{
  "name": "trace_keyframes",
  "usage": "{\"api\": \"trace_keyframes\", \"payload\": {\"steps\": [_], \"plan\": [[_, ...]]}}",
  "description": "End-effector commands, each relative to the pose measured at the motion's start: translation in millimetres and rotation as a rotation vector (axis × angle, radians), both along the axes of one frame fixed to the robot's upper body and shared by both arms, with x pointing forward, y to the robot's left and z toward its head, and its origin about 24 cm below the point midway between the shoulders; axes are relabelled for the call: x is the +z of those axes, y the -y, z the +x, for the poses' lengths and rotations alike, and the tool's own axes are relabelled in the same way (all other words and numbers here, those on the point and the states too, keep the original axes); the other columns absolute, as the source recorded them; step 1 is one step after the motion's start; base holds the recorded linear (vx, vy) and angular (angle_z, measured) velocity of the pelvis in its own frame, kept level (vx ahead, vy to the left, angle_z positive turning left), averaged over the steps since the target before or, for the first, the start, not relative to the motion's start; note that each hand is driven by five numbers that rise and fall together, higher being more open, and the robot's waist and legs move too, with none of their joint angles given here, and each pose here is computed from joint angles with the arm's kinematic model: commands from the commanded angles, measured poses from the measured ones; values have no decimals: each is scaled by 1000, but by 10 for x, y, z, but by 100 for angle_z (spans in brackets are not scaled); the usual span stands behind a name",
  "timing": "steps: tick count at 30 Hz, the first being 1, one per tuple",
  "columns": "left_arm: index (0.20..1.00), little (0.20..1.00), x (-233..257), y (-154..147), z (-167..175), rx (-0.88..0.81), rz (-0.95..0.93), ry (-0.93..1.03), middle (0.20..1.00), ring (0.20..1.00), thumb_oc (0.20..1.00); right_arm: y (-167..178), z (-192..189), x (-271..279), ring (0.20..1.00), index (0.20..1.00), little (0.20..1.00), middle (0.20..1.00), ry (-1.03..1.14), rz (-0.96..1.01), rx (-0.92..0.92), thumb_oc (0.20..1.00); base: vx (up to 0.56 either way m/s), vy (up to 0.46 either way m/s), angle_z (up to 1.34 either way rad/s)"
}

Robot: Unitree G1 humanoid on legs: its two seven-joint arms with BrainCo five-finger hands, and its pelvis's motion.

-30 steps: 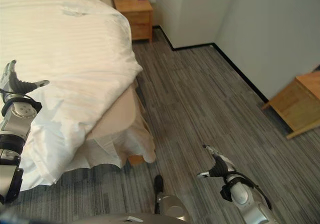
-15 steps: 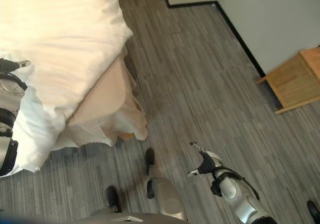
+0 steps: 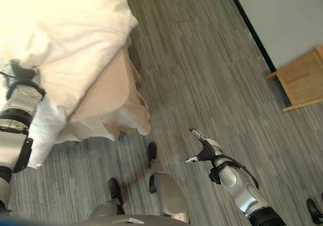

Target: Making the bed.

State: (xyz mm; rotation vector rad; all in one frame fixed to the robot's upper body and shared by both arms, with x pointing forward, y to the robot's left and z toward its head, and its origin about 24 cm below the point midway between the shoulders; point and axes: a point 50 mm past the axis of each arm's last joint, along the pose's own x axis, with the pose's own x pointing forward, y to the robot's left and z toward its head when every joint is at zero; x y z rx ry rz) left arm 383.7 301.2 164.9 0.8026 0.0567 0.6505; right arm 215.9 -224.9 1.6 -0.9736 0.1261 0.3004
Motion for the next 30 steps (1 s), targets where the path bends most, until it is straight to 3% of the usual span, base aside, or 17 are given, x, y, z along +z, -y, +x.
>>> {"api": "trace_keyframes", "payload": {"steps": [1, 2, 3, 4, 8, 12, 16, 17, 18, 19, 20, 24, 27, 30], "plan": [[200, 200, 132, 566, 113, -238, -6, 167, 200, 200, 200, 106, -21, 53, 1000, 1000, 1000, 1000, 20, -9, -16, 1000, 36, 64, 18], [200, 200, 126, 809, 114, -329, -28, 202, 200, 200, 200, 102, -17, 30, 1000, 1000, 1000, 1000, 13, -7, -24, 1000, 30, 88, 11], [200, 200, -38, 1341, 45, -521, -122, 231, 200, 200, 200, 80, -2, -63, 1000, 1000, 1000, 1000, -14, 3, -50, 1000, 3, 58, 6], [200, 200, -42, 1338, 42, -520, -121, 230, 200, 200, 200, 78, -3, -66, 1000, 1000, 1000, 1000, -14, 3, -49, 1000, -16, 64, 5], [200, 200, -513, 2177, -249, -829, -336, 116, 200, 200, 200, 77, 22, -272, 1000, 1000, 1000, 1000, -80, -11, -115, 1000, -14, 85, -6], [200, 200, -1104, 2811, -710, -1088, -507, -162, 200, 200, 200, 63, -44, -559, 1000, 1000, 1000, 1000, -190, -21, -196, 1000, -36, 90, -11], [200, 200, -1525, 3121, -1130, -1244, -536, -405, 200, 200, 200, 65, -217, -863, 1000, 1000, 1000, 1000, -322, -32, -289, 1000, -42, 57, -12], [332, 332, -1648, 3159, -1229, -1267, -532, -476, 332, 332, 332, 73, -271, -934, 1000, 1000, 1000, 1000, -358, -31, -314, 1000, -41, 67, -20], [793, 793, -1838, 3202, -1399, -1303, -527, -588, 793, 793, 793, 104, -377, -1056, 1000, 1000, 1000, 1000, -425, -44, -354, 1000, -18, 54, -21], [793, 793, -1842, 3203, -1402, -1303, -527, -589, 793, 793, 793, 101, -379, -1059, 1000, 1000, 1000, 1000, -425, -43, -354, 1000, -22, 47, -21], [1000, 1000, -1921, 3207, -1460, -1306, -516, -633, 1000, 1000, 1000, 121, -422, -1107, 1000, 1000, 1000, 1000, -455, -40, -382, 1000, -8, 35, -25], [1000, 1000, -2138, 3259, -1702, -1330, -540, -747, 1000, 1000, 1000, 222, -713, -1340, 1000, 1000, 1000, 1000, -602, -63, -514, 1000, -9, 33, -21], [1000, 1000, -1944, 3328, -1660, -1357, -655, -641, 1000, 1000, 1000, 394, -1024, -1460, 1000, 1000, 1000, 1000, -709, -205, -620, 1000, -18, -2, -11], [1000, 1000, -1472, 3385, -1500, -1436, -827, -452, 1000, 1000, 1000, 582, -974, -1384, 1000, 1000, 1000, 1000, -662, -280, -695, 1000, -27, -1, 12]]}}
